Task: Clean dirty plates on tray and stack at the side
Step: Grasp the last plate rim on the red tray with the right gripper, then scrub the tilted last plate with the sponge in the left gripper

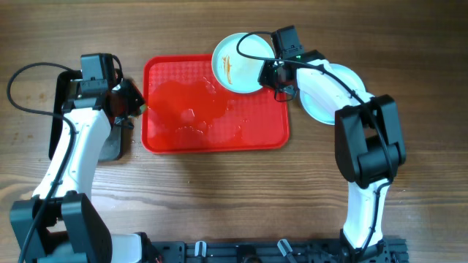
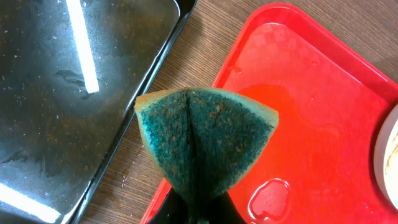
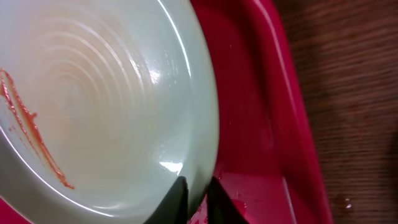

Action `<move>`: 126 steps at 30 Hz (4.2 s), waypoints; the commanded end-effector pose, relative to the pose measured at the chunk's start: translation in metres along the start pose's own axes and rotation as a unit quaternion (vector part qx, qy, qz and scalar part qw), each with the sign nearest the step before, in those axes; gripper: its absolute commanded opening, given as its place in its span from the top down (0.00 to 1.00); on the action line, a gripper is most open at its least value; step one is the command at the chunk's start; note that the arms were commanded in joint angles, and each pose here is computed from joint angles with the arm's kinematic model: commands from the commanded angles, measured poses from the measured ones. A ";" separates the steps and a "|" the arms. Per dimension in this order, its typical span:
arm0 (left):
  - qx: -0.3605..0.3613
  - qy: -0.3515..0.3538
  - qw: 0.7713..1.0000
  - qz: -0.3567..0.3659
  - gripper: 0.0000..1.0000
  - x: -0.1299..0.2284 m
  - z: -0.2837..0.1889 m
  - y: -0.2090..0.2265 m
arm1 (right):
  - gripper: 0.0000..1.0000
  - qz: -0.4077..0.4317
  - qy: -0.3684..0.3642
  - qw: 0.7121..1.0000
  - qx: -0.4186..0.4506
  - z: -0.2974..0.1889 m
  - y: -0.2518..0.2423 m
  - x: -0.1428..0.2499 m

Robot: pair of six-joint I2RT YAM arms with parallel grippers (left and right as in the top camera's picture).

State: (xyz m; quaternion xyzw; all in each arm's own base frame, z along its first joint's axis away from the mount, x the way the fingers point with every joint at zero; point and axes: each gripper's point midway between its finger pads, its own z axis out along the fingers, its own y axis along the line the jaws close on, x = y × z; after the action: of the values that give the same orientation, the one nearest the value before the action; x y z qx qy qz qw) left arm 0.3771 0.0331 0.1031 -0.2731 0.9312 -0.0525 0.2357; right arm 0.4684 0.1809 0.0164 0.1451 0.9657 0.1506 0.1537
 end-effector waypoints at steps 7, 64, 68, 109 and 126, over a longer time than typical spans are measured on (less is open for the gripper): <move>-0.007 -0.001 1.000 0.006 0.96 -0.001 0.001 0.002 | 0.95 -0.040 0.084 0.995 -0.032 0.018 0.029 0.054; -0.007 -0.001 1.000 0.006 0.96 -0.001 0.001 0.002 | 0.96 -0.170 0.111 0.977 0.064 0.026 0.059 0.070; -0.007 -0.001 1.000 0.006 0.96 -0.001 0.001 0.002 | 0.74 -0.165 0.140 0.975 0.045 0.024 0.062 0.082; 0.120 -0.002 0.978 0.172 0.96 0.017 0.071 -0.088 | 0.96 -0.170 0.171 0.971 0.004 0.029 0.071 0.097; 0.056 -0.074 0.983 0.157 0.96 0.013 0.103 -0.107 | 0.96 -0.171 0.168 0.971 0.002 0.029 0.072 0.096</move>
State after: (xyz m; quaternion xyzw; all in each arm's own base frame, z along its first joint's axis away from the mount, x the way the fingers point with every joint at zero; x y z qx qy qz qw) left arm 0.4647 -0.0728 0.0535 -0.0834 0.9360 -0.0783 0.3328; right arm 0.4140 0.2879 0.0071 -0.0506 0.9871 0.1487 0.0303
